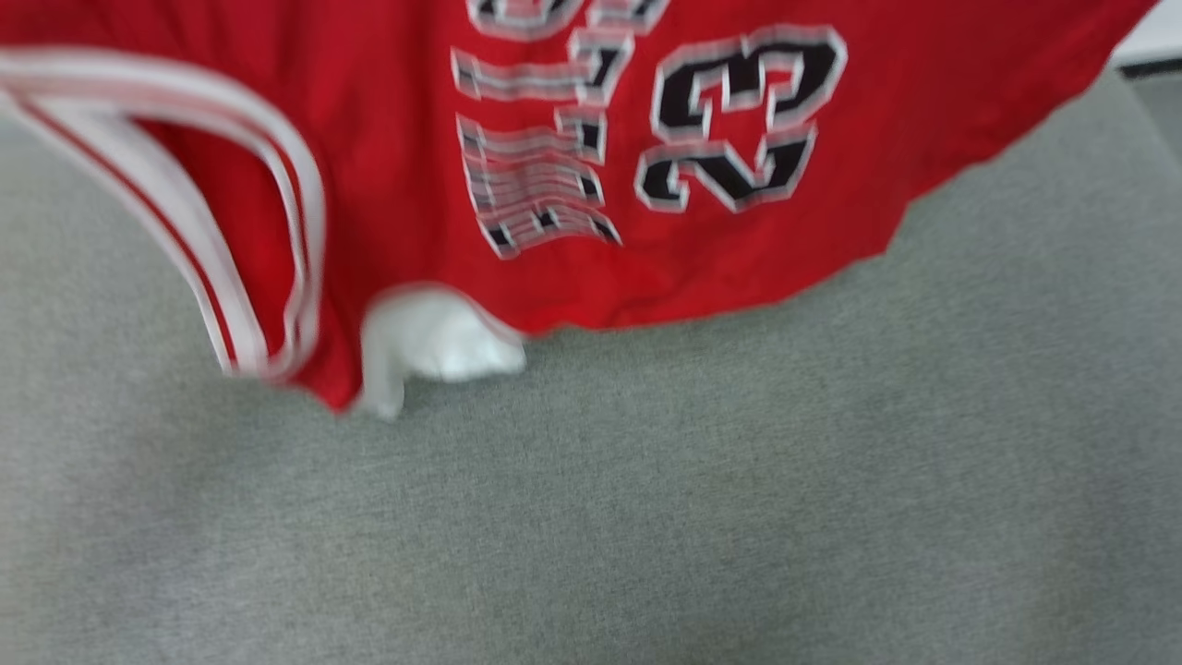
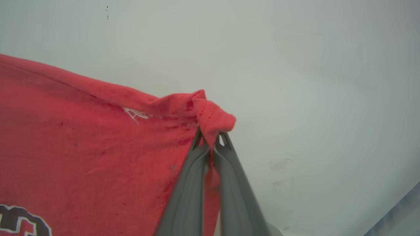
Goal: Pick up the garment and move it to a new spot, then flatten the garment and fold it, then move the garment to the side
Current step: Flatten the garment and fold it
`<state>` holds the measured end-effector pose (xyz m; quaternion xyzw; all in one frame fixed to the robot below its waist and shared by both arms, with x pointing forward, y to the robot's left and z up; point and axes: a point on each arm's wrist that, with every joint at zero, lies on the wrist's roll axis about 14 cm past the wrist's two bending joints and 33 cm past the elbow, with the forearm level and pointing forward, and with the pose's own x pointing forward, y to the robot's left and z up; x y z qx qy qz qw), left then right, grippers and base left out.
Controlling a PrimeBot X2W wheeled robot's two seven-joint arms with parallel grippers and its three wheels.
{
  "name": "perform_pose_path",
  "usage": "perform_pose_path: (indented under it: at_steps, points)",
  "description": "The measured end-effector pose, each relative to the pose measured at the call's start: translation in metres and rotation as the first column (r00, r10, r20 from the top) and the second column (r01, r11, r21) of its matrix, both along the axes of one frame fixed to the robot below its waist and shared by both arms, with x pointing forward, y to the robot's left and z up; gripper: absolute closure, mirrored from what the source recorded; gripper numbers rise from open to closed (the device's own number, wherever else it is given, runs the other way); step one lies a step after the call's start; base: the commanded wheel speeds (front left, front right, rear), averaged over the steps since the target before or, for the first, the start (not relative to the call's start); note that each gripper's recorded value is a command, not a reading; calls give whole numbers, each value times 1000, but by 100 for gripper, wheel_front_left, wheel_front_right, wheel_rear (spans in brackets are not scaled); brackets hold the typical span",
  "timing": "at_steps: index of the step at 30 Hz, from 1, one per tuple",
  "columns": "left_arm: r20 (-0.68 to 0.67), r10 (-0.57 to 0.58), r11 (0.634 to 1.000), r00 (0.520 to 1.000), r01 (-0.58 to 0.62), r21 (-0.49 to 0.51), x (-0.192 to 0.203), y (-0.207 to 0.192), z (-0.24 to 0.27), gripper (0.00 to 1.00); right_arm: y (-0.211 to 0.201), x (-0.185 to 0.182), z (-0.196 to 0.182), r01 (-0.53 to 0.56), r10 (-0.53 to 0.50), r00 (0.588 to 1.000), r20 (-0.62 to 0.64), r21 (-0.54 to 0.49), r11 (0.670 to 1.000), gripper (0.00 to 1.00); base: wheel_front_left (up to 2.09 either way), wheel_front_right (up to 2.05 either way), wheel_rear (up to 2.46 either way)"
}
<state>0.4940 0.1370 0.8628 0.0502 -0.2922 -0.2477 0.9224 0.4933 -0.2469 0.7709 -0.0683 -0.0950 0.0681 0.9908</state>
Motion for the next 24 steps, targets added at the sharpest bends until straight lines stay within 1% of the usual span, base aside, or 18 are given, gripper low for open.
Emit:
perform_pose_path:
  at_steps: [2, 4, 6, 10, 16, 20, 22, 24]
  points:
    - [11, 27, 1000, 1000, -27, -4, 23, 4, 4, 100, 0, 21, -7, 13, -13, 1000, 1, -14, 1000, 100, 0, 0, 0]
    - [-8, 44, 999, 999, -44, -20, 50, 7, 3, 100, 0, 44, -11, 23, -23, 1000, 10, -16, 1000, 100, 0, 0, 0]
    - [-27, 58, 998, 998, -59, -37, 77, 9, 1, 100, 1, 67, -17, 39, -38, 999, 13, -43, 998, 100, 0, 0, 0]
    - [-10, 104, 993, 995, -104, -51, 121, 14, 4, 100, -1, 115, -24, 70, -68, 997, 44, -49, 996, 100, 0, 0, 0]
    - [-17, 177, 982, 984, -178, -71, 181, 25, -14, 100, 6, 176, -44, 93, -87, 992, 95, -57, 994, 100, 0, 0, 0]
    - [-26, 212, 975, 977, -213, -55, 207, 31, -38, 100, 14, 205, -71, 95, -90, 991, 97, -49, 994, 100, 0, 0, 0]
    - [-53, 210, 975, 976, -213, -58, 218, 33, -57, 100, 21, 217, -94, 81, -79, 995, 63, -26, 996, 100, 0, 0, 0]
    - [-90, 198, 978, 976, -202, -45, 226, 31, -80, 100, 37, 226, -119, 51, -50, 998, 31, -29, 998, 100, 0, 0, 0]
